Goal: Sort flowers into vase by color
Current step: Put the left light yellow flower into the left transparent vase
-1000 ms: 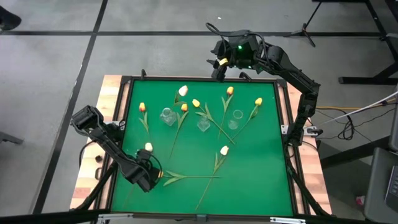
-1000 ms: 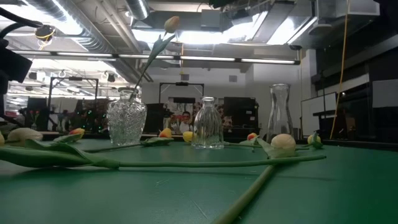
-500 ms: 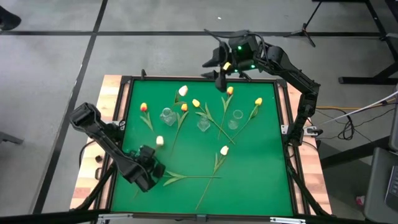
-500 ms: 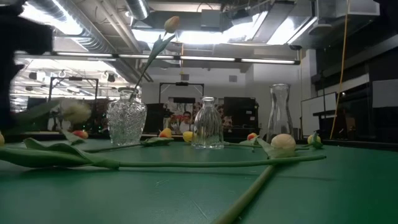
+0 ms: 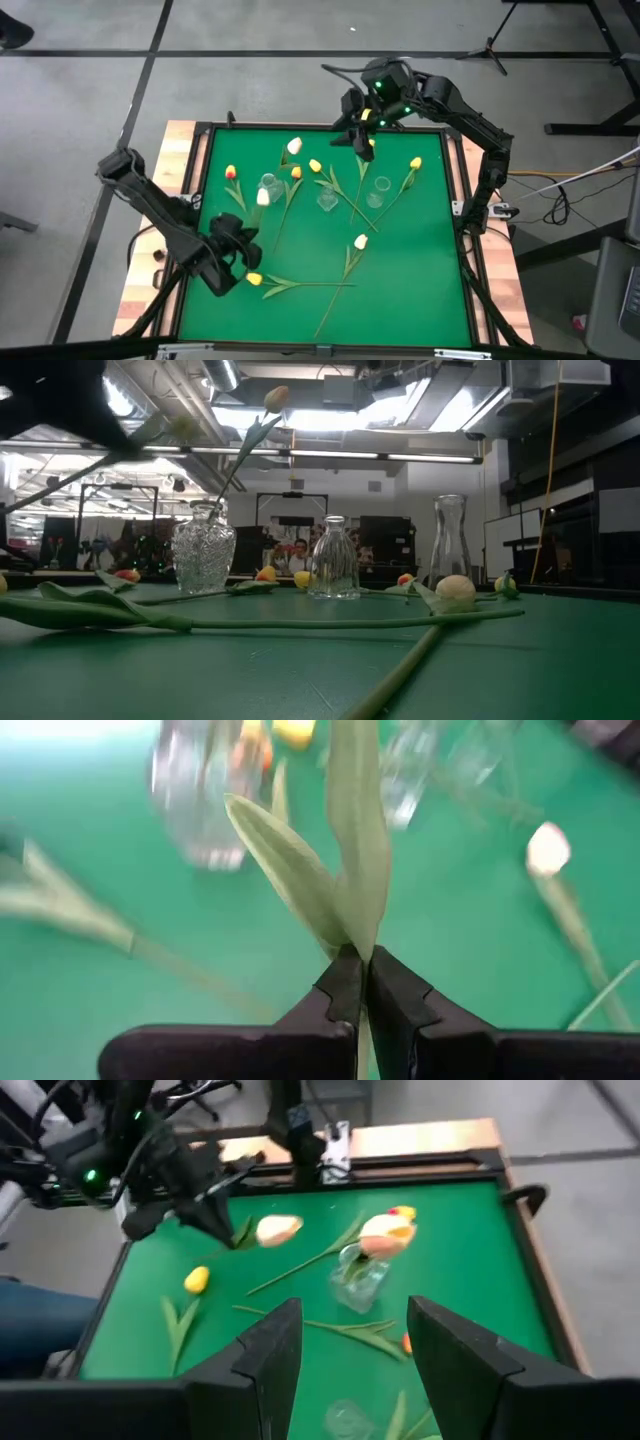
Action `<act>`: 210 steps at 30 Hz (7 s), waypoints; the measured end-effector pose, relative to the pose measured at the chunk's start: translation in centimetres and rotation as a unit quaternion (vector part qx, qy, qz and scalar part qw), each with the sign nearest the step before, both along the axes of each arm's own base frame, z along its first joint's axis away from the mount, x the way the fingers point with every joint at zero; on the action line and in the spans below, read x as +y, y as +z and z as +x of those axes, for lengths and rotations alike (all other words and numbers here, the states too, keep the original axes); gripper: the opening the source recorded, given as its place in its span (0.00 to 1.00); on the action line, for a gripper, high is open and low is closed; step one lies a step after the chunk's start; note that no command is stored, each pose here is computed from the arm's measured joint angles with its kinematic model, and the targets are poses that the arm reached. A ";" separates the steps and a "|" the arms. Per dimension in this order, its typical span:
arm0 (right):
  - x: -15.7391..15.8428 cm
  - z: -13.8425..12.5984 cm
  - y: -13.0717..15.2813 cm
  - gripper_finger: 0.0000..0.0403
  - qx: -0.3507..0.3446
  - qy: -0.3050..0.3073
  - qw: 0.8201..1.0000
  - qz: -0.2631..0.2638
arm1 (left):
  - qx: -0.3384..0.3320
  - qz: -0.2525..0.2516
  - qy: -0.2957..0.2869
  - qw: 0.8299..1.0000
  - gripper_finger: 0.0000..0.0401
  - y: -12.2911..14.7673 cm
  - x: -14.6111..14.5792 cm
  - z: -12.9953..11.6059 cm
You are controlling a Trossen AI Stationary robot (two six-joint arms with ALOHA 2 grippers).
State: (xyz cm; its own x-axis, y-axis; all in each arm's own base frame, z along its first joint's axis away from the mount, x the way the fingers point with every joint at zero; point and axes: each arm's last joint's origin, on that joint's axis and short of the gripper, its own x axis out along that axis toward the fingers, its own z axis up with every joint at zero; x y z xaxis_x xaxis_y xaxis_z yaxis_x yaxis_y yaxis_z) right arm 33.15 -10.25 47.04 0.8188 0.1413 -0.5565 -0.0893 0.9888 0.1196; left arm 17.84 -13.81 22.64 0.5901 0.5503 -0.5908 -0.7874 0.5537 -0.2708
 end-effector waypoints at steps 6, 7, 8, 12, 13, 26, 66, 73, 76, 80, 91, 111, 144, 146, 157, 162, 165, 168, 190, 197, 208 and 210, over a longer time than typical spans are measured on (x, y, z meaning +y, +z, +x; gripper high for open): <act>2.5 2.0 -1.6 0.46 0.001 0.045 0.999 0.002 | -0.096 0.090 -0.002 0.991 0.01 3.1 1.8 -0.6; 2.9 2.5 -2.0 0.46 -0.005 0.053 0.999 -0.002 | -0.110 0.107 0.000 0.988 0.01 3.6 2.1 -0.7; 3.4 3.0 -2.3 0.46 -0.013 0.062 0.998 -0.006 | -0.123 0.122 0.002 0.985 0.01 4.0 2.4 -0.8; 5.4 5.2 -3.9 0.46 -0.055 0.090 0.994 -0.018 | -0.158 0.172 0.009 0.972 0.01 5.5 2.9 -1.1; 6.0 5.9 -4.4 0.46 -0.072 0.098 0.992 -0.023 | -0.163 0.183 0.010 0.970 0.01 5.8 3.0 -1.1; 8.4 9.3 -10.9 0.46 -0.156 0.071 0.984 -0.039 | -0.180 0.254 0.036 0.950 0.02 7.0 3.4 -1.2; 10.4 10.5 -13.9 0.46 -0.199 0.051 0.979 -0.004 | -0.116 0.295 -0.297 0.900 0.02 12.7 6.6 3.1; 10.4 10.5 -13.8 0.46 -0.203 0.049 0.978 -0.002 | -0.108 0.295 -0.283 0.906 0.02 12.6 7.2 3.4; 10.4 10.5 -13.8 0.46 -0.203 0.049 0.978 -0.002 | -0.106 0.296 -0.283 0.906 0.02 12.5 7.3 3.4; 10.4 10.5 -13.9 0.46 -0.202 0.043 0.978 -0.004 | -0.106 0.295 -0.284 0.906 0.02 12.5 7.3 3.4; 10.2 10.5 -14.3 0.19 -0.180 0.023 0.983 -0.011 | -0.107 0.293 -0.283 0.907 0.02 12.5 7.3 3.4; 10.0 10.5 -14.1 0.03 -0.186 -0.017 0.982 -0.020 | -0.083 0.310 -0.186 0.929 0.16 12.5 7.8 3.2; 6.1 13.6 -17.8 0.00 -0.233 -0.225 0.944 -0.062 | -0.063 0.353 -0.043 0.932 0.28 14.8 7.7 -3.3; 5.7 13.6 -18.0 0.00 -0.228 -0.229 0.944 -0.064 | -0.059 0.355 -0.038 0.932 0.28 14.7 7.7 -3.3; 5.4 13.5 -18.8 0.00 -0.190 -0.221 0.955 -0.058 | -0.056 0.357 -0.037 0.932 0.28 14.7 7.8 -3.3; 5.6 13.5 -18.8 0.00 -0.191 -0.216 0.956 -0.062 | -0.056 0.357 -0.037 0.932 0.28 14.7 7.8 -3.3; 5.6 13.5 -18.8 0.00 -0.191 -0.214 0.956 -0.066 | -0.056 0.357 -0.037 0.932 0.28 14.7 7.8 -3.3; 5.6 13.5 -18.8 0.00 -0.190 -0.214 0.956 -0.066 | -0.056 0.356 -0.037 0.932 0.28 14.7 7.8 -3.3; 6.1 13.7 -18.1 0.00 -0.225 -0.179 0.956 -0.064 | -0.061 0.349 -0.034 0.935 0.28 14.5 7.8 -3.4; 6.8 13.7 -18.7 0.00 -0.197 -0.174 0.962 -0.070 | -0.061 0.349 -0.034 0.935 0.28 14.5 7.8 -3.4; 6.5 13.9 -19.7 0.02 -0.177 -0.178 0.966 -0.067 | -0.070 0.341 -0.030 0.937 0.28 14.5 7.8 -3.4; 6.5 14.4 -20.2 0.02 -0.188 -0.178 0.964 -0.065 | -0.070 0.341 -0.029 0.937 0.28 14.5 7.8 -3.4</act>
